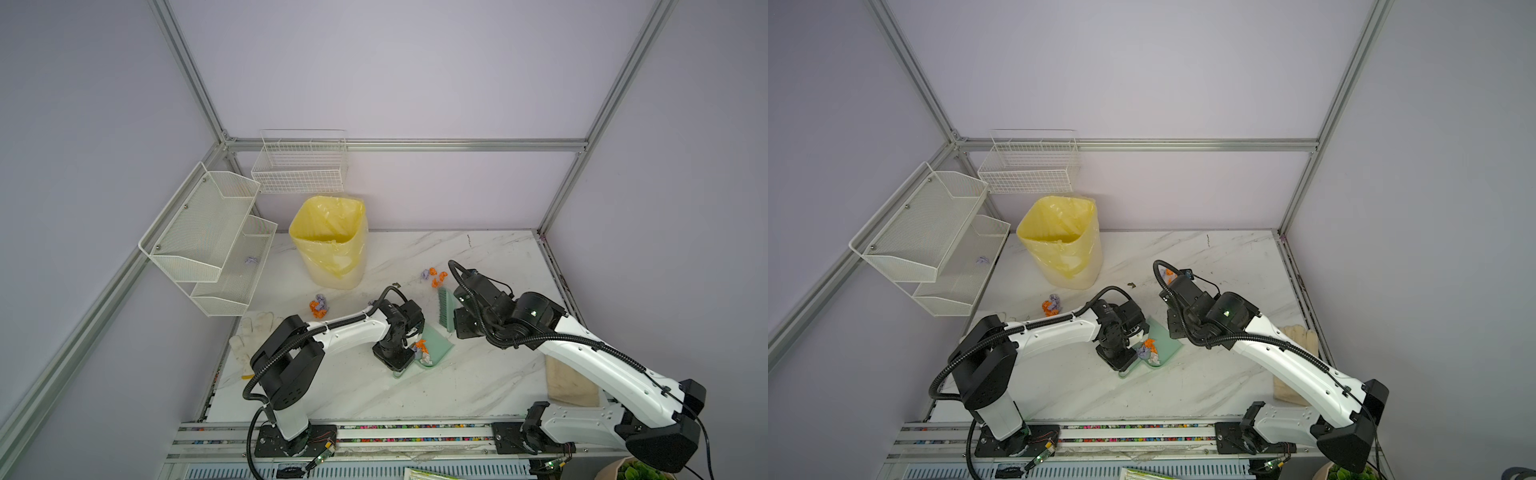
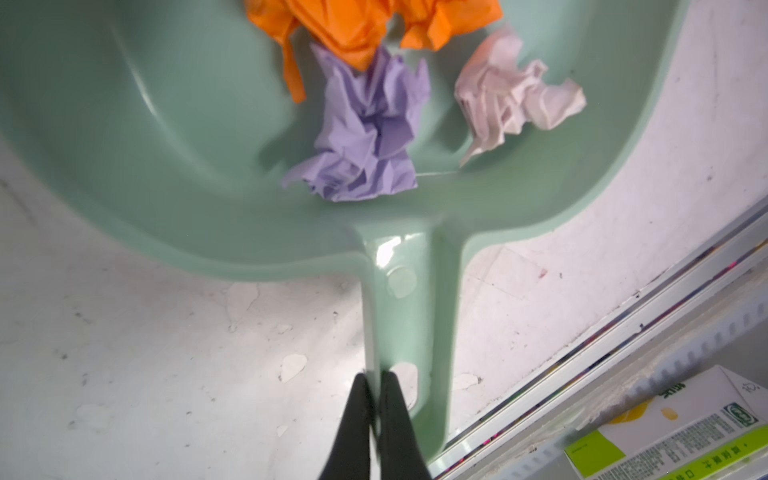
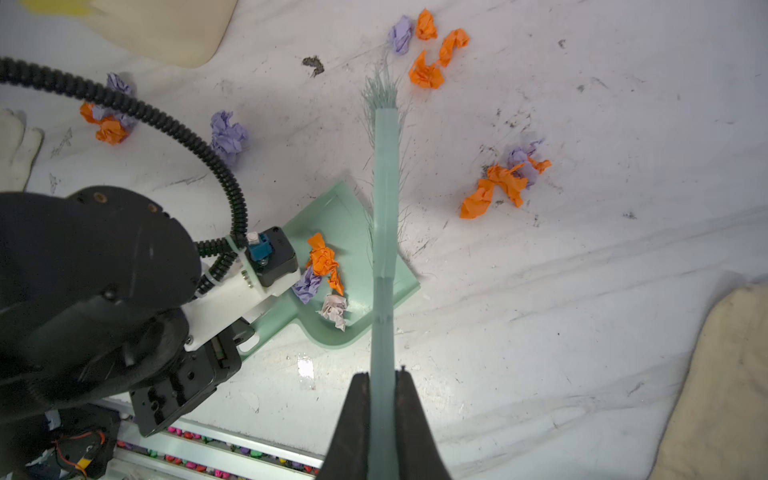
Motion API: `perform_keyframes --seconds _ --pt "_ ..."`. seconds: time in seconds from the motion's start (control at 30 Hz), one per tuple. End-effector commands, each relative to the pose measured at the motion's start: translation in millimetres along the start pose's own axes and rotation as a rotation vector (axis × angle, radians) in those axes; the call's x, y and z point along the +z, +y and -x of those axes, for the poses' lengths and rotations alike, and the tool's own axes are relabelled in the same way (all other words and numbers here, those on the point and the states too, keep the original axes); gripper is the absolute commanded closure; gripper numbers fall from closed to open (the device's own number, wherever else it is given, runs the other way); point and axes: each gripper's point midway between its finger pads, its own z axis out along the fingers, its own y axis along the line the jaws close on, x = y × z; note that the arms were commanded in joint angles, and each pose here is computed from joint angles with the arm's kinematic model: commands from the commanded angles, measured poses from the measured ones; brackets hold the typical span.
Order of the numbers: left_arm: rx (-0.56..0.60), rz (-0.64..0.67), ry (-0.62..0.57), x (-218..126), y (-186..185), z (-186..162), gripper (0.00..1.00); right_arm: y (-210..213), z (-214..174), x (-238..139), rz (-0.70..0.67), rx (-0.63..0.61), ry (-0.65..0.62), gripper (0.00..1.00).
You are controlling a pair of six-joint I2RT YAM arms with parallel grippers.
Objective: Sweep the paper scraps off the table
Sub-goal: 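Brush more orange scraps into the mint-green dustpan with the right gripper, then lift the filled dustpan with the left gripper and carry it toward the yellow bin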
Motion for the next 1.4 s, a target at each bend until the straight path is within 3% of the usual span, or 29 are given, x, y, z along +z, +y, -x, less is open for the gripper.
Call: perform_keyframes --seconds 0.0,0.13,0.33,0.63,0.77,1.0,1.37 --pt "-0.054 0.007 -0.150 -34 -2 28 1.00 -12 12 -1 -0.040 0.080 -0.106 1.00" --pt "-0.087 0.012 -0.196 -52 -3 33 1.00 -8 16 -1 0.008 0.104 -0.159 1.00" --pt "-0.110 0.103 -0.237 -81 8 43 1.00 -19 22 -3 -0.049 0.077 -0.202 1.00" --pt "-0.099 0.158 -0.213 -100 14 66 1.00 -26 26 9 -0.131 0.028 -0.213 1.00" --pt "-0.114 0.146 -0.246 -116 23 81 1.00 -37 45 18 -0.199 0.029 -0.212 1.00" --pt "-0.138 0.147 -0.345 -162 46 102 1.00 -54 82 36 -0.182 0.066 -0.220 1.00" --pt "-0.172 0.271 -0.524 -245 72 110 1.00 -65 92 60 -0.212 0.075 -0.201 1.00"
